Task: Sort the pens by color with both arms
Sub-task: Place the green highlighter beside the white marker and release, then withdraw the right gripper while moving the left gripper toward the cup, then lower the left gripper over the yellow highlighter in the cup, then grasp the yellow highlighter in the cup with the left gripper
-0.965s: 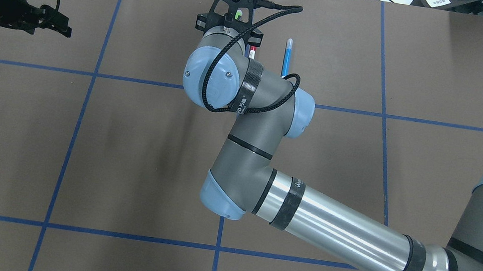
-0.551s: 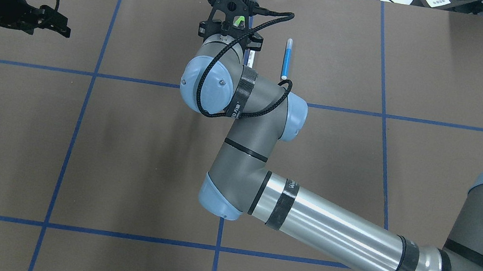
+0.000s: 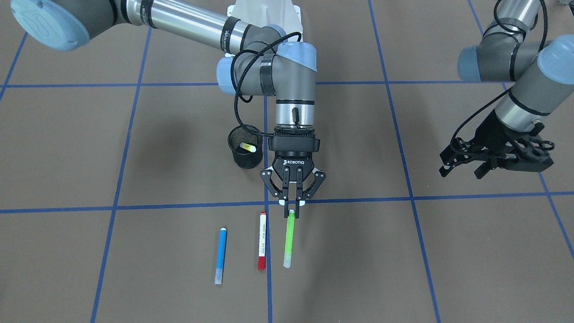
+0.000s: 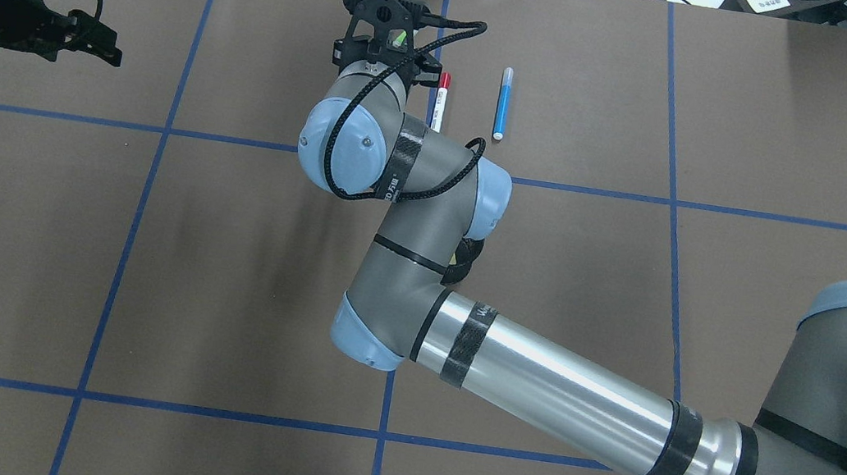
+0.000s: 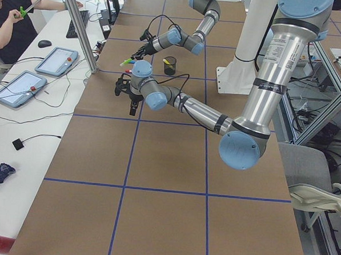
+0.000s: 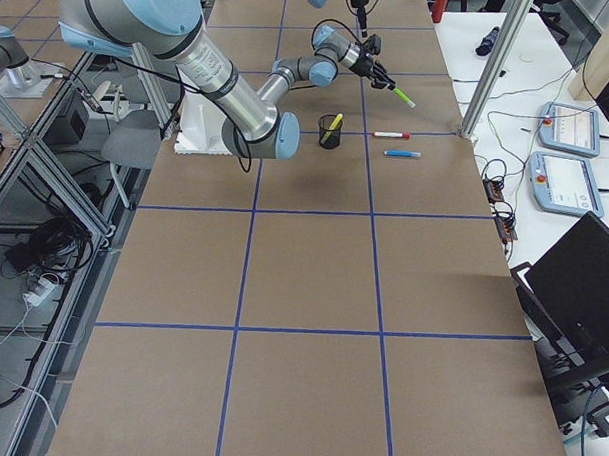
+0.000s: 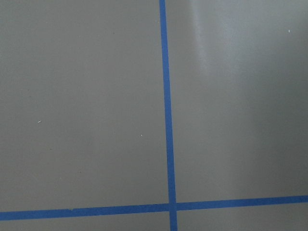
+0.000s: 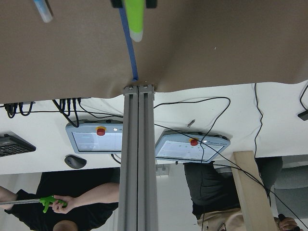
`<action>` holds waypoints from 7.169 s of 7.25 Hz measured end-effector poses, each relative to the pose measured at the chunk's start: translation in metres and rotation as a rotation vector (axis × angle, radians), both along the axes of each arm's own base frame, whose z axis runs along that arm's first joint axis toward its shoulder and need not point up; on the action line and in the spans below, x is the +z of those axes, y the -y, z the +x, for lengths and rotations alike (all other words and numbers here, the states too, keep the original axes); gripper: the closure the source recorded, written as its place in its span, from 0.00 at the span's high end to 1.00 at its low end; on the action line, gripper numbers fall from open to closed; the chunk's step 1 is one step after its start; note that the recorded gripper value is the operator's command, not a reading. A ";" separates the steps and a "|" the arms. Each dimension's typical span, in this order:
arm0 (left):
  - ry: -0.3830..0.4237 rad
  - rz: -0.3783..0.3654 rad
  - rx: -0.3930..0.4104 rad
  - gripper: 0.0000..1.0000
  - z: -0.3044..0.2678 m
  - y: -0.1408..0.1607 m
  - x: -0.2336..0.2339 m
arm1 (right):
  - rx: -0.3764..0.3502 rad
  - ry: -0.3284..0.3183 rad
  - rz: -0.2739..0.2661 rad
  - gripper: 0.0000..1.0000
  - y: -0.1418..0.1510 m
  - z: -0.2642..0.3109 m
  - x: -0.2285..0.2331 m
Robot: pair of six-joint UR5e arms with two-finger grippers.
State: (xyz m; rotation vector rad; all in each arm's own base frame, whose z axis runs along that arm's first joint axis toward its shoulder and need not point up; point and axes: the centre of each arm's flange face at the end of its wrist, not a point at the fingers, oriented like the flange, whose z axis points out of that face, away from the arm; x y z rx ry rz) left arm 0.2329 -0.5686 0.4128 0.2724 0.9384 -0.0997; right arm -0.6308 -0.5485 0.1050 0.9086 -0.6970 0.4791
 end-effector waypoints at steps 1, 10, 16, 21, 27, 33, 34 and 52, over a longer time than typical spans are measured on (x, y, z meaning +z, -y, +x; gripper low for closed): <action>0.001 -0.001 0.000 0.99 0.000 0.000 0.001 | -0.008 -0.006 0.005 0.00 0.002 -0.004 0.006; 0.004 -0.007 0.001 0.99 0.004 0.006 0.013 | -0.060 -0.077 0.008 0.99 -0.016 -0.034 0.061; -0.009 0.005 -0.005 0.99 0.006 0.011 0.002 | -0.098 -0.037 0.056 1.00 -0.020 -0.016 0.017; -0.100 -0.027 0.014 0.99 0.022 0.028 -0.097 | -0.281 0.086 -0.025 1.00 0.077 0.143 -0.036; -0.090 -0.248 0.054 0.99 0.100 0.027 -0.258 | -0.440 0.131 -0.323 1.00 0.170 0.317 0.065; -0.014 -0.382 0.156 0.99 0.224 0.019 -0.345 | -0.558 0.216 -0.474 1.00 0.164 0.348 0.139; -0.002 -0.397 0.173 0.99 0.244 0.019 -0.353 | -0.571 0.224 -0.486 1.00 0.158 0.353 0.152; 0.074 -0.488 0.364 0.72 0.359 -0.005 -0.323 | -0.678 0.207 -0.465 1.00 0.133 0.362 0.184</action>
